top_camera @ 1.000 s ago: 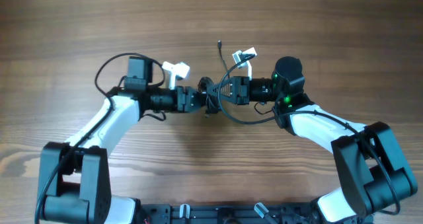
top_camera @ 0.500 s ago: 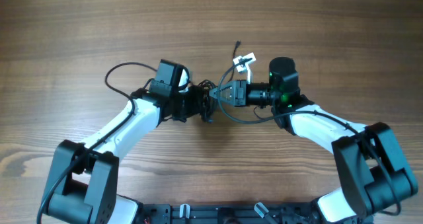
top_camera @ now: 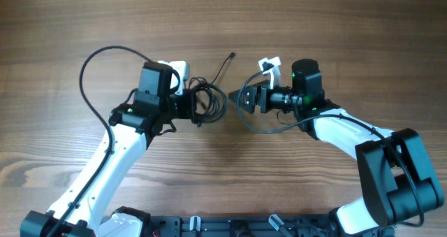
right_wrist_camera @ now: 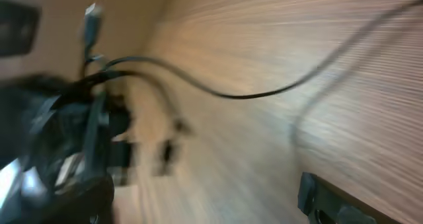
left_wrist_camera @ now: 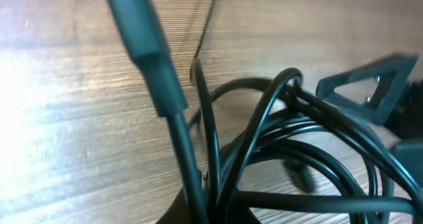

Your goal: Untangle cables

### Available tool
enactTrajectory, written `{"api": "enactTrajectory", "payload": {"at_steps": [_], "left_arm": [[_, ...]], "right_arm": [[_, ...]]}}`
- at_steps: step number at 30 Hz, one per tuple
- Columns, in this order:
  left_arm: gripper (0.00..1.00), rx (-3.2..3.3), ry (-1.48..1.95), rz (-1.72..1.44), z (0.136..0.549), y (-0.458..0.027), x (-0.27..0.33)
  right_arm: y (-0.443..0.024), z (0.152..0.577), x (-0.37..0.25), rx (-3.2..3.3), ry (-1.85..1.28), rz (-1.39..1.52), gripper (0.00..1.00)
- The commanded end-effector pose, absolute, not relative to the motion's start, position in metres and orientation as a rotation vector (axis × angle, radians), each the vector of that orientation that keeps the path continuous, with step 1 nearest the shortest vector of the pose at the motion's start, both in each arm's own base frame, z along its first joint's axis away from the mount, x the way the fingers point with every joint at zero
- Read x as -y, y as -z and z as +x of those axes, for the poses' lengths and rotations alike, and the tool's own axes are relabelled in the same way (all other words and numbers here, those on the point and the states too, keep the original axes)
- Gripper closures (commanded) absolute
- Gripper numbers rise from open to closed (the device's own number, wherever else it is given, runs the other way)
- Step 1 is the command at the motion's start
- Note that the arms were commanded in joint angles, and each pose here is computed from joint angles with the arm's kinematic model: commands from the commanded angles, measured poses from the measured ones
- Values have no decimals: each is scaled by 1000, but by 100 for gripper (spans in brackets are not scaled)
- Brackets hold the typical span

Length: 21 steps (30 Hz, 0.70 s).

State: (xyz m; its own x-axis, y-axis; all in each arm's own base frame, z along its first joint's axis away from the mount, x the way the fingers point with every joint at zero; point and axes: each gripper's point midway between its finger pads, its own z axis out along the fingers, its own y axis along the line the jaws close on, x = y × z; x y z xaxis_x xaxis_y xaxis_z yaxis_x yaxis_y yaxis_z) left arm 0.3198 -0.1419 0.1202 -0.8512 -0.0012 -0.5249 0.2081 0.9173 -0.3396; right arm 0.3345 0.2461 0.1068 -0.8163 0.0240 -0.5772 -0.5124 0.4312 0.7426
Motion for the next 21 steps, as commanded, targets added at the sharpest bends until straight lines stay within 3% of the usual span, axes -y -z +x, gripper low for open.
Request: {"api": "enactTrajectory", "payload": {"at_steps": [1,9,16,18,19,21], "left_arm": [[96,-2475,385,486,317,-118,151],[96,-2472,176,464,324,-114,136],[95,-2421,213,565,318,-119,164],[93,-2412,225,594,314,-119,172],[94,-2410,228,602,313,-119,174],[94,-2410,220,597,314,-119,173]], "right_arm": [[-124,308,-258,-2071,-1542,-620,12],[-138,288,-262,-2071,-1736,-633,16],[-120,305,-283,-2209,-1575,-415,13],[-122,301,-291,-2198,-1573,-445,21],[-121,300,-294,-2201,-1563,-448,30],[-114,303,-293,-2226,-1517,-413,62]]}}
